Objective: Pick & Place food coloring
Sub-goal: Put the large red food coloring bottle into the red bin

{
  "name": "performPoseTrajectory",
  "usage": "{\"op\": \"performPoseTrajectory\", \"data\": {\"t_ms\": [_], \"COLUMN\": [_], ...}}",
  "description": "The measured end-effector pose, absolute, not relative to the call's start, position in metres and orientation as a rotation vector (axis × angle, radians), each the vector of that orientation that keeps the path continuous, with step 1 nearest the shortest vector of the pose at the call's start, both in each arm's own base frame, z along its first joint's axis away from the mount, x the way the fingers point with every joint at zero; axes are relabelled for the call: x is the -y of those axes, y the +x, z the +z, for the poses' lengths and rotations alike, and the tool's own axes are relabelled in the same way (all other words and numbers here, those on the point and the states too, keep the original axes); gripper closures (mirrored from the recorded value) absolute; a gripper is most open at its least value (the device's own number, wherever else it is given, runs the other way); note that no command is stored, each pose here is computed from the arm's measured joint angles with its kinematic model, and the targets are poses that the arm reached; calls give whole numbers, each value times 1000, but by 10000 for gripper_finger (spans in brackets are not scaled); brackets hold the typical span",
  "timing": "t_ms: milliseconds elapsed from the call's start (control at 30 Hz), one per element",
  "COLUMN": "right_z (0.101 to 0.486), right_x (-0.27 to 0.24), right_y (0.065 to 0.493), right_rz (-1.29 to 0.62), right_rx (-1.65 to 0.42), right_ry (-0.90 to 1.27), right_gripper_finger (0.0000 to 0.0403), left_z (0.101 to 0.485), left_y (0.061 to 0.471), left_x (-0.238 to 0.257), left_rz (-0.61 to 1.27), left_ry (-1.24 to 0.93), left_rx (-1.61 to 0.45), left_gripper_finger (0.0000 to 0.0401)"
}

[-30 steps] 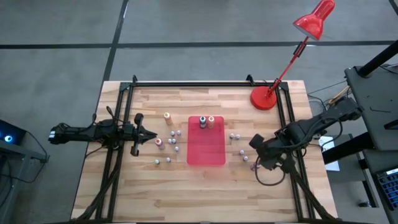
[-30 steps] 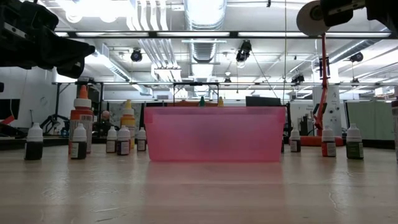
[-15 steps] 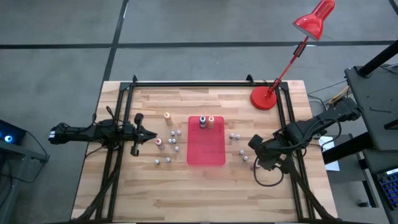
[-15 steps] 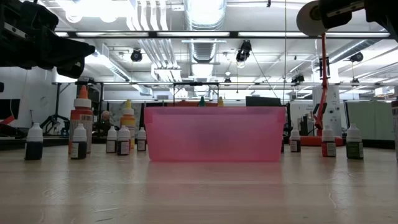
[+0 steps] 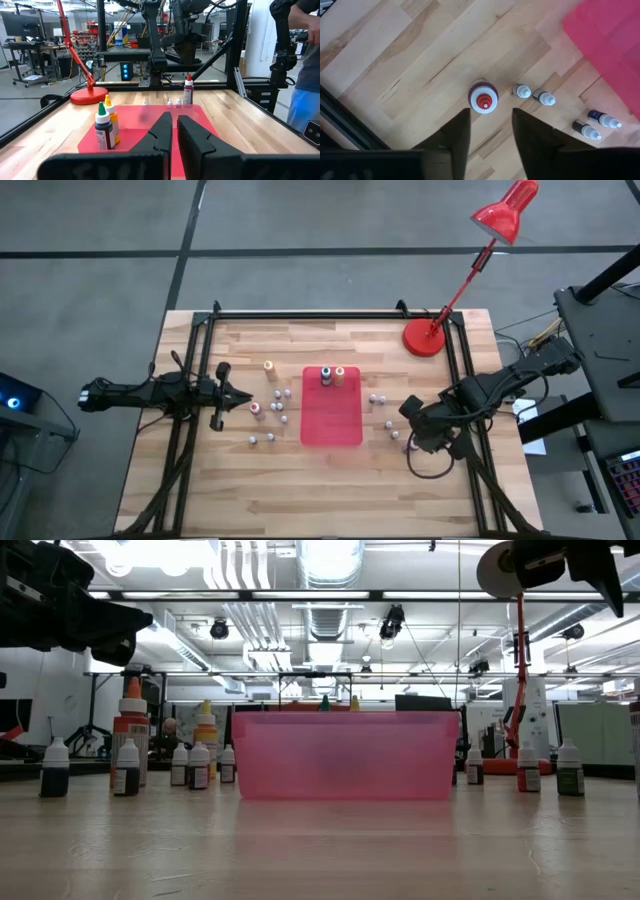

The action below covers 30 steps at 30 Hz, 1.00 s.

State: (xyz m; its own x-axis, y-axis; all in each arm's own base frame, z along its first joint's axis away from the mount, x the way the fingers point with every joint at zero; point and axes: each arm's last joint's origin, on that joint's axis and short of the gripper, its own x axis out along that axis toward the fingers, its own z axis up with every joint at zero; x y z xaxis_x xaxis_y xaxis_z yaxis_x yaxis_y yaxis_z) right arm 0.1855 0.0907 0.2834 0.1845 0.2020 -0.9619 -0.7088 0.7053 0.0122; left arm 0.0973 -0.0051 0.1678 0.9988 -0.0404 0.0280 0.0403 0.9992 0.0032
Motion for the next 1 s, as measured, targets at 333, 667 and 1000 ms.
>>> {"op": "performPoseTrajectory", "data": {"t_ms": [333, 667, 1000], "right_z": [282, 262, 242], "right_x": [-91, -94, -91], "right_y": [186, 191, 186], "right_rz": [691, 700, 698], "right_rx": [-1232, -1239, -1260], "right_ry": [-500, -510, -509], "right_gripper_finger": [178, 162, 165], "left_z": [168, 168, 168], "left_y": [97, 97, 97], "left_x": [5, 5, 5], "left_rz": [-40, -40, -40], "left_ry": [3, 3, 2], "left_rx": [28, 28, 28], "left_gripper_finger": [398, 398, 398]}}
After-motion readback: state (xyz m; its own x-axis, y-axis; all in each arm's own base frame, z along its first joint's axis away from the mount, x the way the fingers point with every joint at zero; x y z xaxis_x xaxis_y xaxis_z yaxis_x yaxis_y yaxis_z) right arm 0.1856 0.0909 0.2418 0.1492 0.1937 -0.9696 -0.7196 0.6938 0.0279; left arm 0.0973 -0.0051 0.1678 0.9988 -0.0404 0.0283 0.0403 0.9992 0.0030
